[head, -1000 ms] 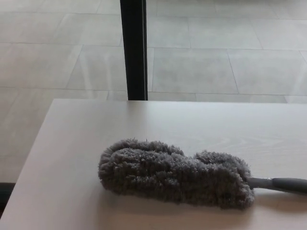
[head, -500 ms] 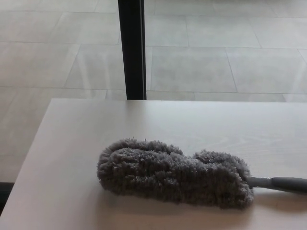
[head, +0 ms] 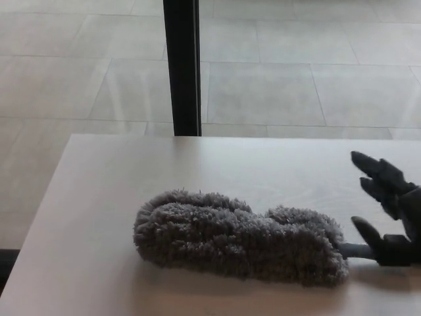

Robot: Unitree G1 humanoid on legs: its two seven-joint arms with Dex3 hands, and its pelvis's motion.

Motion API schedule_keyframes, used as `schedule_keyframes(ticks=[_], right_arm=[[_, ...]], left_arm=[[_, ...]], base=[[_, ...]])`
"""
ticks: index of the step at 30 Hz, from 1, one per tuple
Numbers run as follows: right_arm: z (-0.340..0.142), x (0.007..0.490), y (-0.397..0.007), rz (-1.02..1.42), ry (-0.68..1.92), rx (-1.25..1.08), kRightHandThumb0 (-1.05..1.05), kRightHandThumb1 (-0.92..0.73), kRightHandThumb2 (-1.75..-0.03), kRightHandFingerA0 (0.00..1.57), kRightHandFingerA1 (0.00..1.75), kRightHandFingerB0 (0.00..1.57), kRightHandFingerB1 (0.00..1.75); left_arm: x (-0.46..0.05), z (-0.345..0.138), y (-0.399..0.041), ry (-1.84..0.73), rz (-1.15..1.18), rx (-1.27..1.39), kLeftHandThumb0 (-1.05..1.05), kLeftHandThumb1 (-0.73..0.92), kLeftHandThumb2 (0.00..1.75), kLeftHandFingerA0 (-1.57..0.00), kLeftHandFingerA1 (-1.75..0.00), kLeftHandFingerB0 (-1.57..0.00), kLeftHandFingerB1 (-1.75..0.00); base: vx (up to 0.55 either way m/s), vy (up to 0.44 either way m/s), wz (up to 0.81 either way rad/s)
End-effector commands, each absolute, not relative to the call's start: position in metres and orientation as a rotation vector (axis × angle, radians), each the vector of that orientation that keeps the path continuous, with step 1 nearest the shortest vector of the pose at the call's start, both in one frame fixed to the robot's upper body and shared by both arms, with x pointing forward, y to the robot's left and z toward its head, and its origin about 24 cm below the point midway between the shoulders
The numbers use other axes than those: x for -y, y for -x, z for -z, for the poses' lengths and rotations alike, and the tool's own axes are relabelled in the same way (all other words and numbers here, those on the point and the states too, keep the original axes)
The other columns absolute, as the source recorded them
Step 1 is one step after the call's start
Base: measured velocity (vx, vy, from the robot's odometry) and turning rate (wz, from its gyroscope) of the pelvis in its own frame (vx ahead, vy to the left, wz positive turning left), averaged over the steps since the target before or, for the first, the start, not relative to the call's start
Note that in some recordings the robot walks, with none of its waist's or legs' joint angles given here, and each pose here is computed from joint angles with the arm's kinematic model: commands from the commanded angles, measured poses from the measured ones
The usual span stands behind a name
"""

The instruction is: The robot uses its right hand to pick up the duster kept in the middle of the desk and use it to wipe the desk by swiping its surface twice

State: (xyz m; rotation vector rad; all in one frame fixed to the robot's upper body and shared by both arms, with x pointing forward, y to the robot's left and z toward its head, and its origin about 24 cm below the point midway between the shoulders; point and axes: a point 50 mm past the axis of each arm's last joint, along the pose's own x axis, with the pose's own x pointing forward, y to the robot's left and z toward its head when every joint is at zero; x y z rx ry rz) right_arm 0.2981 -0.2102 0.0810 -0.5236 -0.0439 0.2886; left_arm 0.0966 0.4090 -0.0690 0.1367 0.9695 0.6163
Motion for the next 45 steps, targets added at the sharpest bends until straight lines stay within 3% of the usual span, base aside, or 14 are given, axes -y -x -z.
schedule_keyframes(ticks=[1,2,16,18,23,28,29,31,33,34,35,39,40,45], right_arm=[[-0.060,0.172,-0.301,-0.552,0.982,0.090,-0.84,-0.72,-0.62,0.00,0.12,0.00,0.28],[-0.059,0.169,-0.306,-0.572,1.043,0.089,-0.99,-0.62,-0.96,0.00,0.09,0.11,0.16],[-0.057,0.152,-0.324,-0.577,1.210,0.143,-0.76,-0.67,-0.64,0.00,0.19,0.06,0.32],[-0.051,0.148,-0.323,-0.593,1.252,0.147,-0.78,-0.52,-0.91,0.00,0.24,0.05,0.32],[-0.038,0.145,-0.318,-0.613,1.281,0.158,-0.57,-0.60,-0.67,0.00,0.19,0.05,0.34],[-0.023,0.146,-0.311,-0.660,1.377,0.214,-0.50,-0.56,-0.73,0.00,0.42,0.12,0.46],[-0.017,0.149,-0.308,-0.691,1.394,0.198,-0.39,-0.68,-0.60,0.16,0.75,0.20,0.44],[-0.013,0.151,-0.307,-0.711,1.369,0.167,-0.36,-0.70,-0.60,0.29,0.84,0.24,0.45],[-0.012,0.155,-0.307,-0.747,1.430,0.164,-0.40,-0.58,-0.94,0.50,0.82,0.27,0.56],[-0.012,0.155,-0.307,-0.753,1.442,0.173,-0.34,-0.78,-0.62,0.51,1.04,0.38,0.50],[-0.012,0.159,-0.306,-0.737,1.459,0.215,-0.31,-0.76,-0.68,0.64,1.29,0.64,0.67],[-0.010,0.173,-0.305,-0.678,1.508,0.275,-0.33,-0.73,-0.71,0.67,1.44,0.76,0.87],[-0.010,0.176,-0.304,-0.656,1.524,0.314,-0.26,-0.68,-0.84,0.78,1.70,0.68,1.47],[-0.003,0.184,-0.293,-0.568,1.545,0.497,-0.37,-0.76,-0.70,0.84,1.75,0.61,1.30]], left_arm=[[-0.421,0.059,-0.096,-0.166,-0.617,-0.976,-1.03,0.17,1.37,-0.82,-1.28,-0.66,-1.22],[-0.421,0.058,-0.096,-0.205,-0.589,-0.984,-1.05,0.26,1.40,-0.88,-1.25,-0.71,-1.23],[-0.420,0.060,-0.096,-0.192,-0.609,-0.984,-1.05,0.30,1.40,-0.91,-1.25,-0.71,-1.20],[-0.420,0.060,-0.096,-0.201,-0.591,-0.985,-1.01,0.17,1.39,-0.83,-1.30,-0.60,-1.26],[-0.418,0.060,-0.096,-0.219,-0.539,-0.989,-1.05,0.24,1.39,-0.83,-1.26,-0.66,-1.22],[-0.418,0.061,-0.094,-0.214,-0.547,-0.990,-0.98,0.23,1.36,-0.90,-1.25,-0.65,-1.17],[-0.418,0.061,-0.094,-0.225,-0.542,-0.991,-1.05,0.17,1.34,-0.96,-1.31,-0.73,-1.23],[-0.418,0.060,-0.093,-0.242,-0.519,-0.993,-1.05,0.17,1.34,-0.93,-1.33,-0.71,-1.24],[-0.417,0.062,-0.090,-0.216,-0.518,-0.989,-1.05,0.16,1.34,-0.88,-1.28,-0.71,-1.24],[-0.416,0.064,-0.088,-0.208,-0.522,-0.993,-1.00,0.18,1.36,-0.84,-1.26,-0.68,-1.21],[-0.415,0.064,-0.087,-0.204,-0.521,-0.999,-1.05,0.10,1.32,-0.98,-1.34,-0.72,-1.27],[-0.413,0.067,-0.086,-0.171,-0.540,-1.005,-0.95,0.04,1.38,-0.82,-1.30,-0.61,-1.27],[-0.413,0.068,-0.086,-0.176,-0.552,-1.006,-0.93,0.08,1.36,-0.88,-1.26,-0.80,-1.26],[-0.413,0.068,-0.085,-0.177,-0.571,-1.010,-0.77,-0.14,1.52,-0.88,-1.30,-0.79,-1.27]], base=[[0.00,0.000,0.00],[0.00,0.000,0.00],[0.00,0.000,0.00],[0.00,0.000,0.00],[0.00,0.000,0.00],[0.00,0.000,0.00],[0.00,0.000,0.00],[0.00,0.000,0.00],[0.00,0.000,0.00],[0.00,0.000,0.00],[0.00,0.000,0.00],[0.00,0.000,0.00],[0.00,0.000,0.00],[0.00,0.000,0.00]])
